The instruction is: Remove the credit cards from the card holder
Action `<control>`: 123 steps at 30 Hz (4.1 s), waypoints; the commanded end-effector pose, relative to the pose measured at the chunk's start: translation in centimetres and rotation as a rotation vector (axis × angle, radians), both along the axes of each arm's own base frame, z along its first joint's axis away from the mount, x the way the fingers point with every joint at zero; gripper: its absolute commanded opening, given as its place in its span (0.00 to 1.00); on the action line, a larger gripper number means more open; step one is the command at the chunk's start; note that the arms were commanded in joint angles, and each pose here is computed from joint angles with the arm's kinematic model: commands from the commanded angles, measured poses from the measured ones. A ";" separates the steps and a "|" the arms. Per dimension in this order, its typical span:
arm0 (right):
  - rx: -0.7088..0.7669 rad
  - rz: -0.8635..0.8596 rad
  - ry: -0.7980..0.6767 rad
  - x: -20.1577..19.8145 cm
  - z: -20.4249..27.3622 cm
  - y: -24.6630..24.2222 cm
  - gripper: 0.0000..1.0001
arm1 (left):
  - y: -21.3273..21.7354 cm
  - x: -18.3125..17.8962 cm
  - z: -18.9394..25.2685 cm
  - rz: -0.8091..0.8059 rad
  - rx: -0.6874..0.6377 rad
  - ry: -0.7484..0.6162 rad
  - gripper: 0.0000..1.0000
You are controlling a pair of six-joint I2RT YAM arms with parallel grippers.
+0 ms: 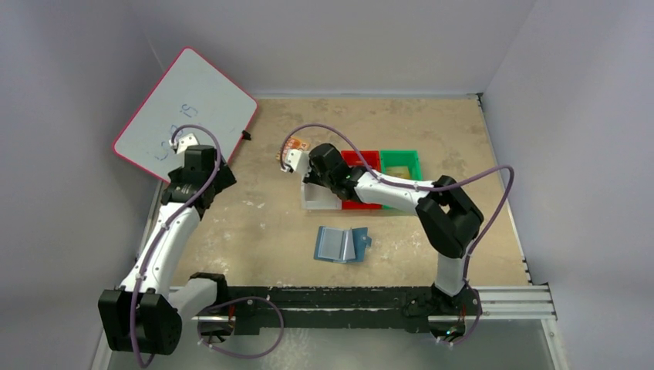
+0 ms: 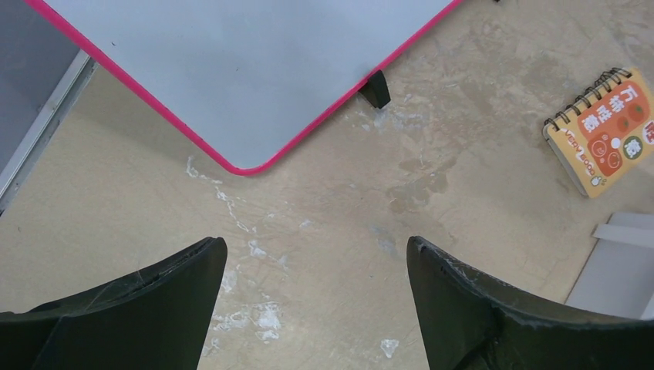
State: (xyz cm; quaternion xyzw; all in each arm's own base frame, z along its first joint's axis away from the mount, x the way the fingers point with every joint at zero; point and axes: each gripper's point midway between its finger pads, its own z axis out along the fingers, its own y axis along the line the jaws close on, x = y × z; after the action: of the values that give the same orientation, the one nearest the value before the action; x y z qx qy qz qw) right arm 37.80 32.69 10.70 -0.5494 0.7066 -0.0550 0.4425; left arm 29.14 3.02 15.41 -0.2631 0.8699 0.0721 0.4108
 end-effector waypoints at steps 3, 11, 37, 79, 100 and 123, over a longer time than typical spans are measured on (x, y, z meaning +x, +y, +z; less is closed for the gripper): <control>-0.087 0.049 -0.062 1.5 0.9 0.5 0.00 | 0.9 0.1 2.2 0.027 0.033 -0.092 0.87; -0.161 0.050 -0.080 2.9 -0.7 0.8 0.00 | 1.0 0.0 2.5 0.032 0.041 -0.097 0.85; -0.119 0.015 -0.067 4.5 -1.9 0.7 0.26 | 0.8 0.0 2.2 0.013 0.035 -0.088 0.83; 0.022 0.031 0.002 4.1 0.0 1.2 0.50 | -0.4 0.6 0.3 -0.046 0.004 -0.021 0.79; 0.771 -0.198 0.092 -2.4 14.8 -0.3 0.55 | -0.6 0.8 -0.2 -0.061 -0.003 -0.003 0.78; 0.615 -0.776 0.590 -1.2 -1.0 2.1 0.29 | -0.5 0.8 -0.5 -0.058 0.003 0.009 0.77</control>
State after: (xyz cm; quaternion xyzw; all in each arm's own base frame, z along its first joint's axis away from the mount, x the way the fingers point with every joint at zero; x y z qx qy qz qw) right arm 34.82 34.62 7.76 -0.1197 0.9329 0.1641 0.2974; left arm 29.21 2.21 14.19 -0.2399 0.8857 0.0587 0.3930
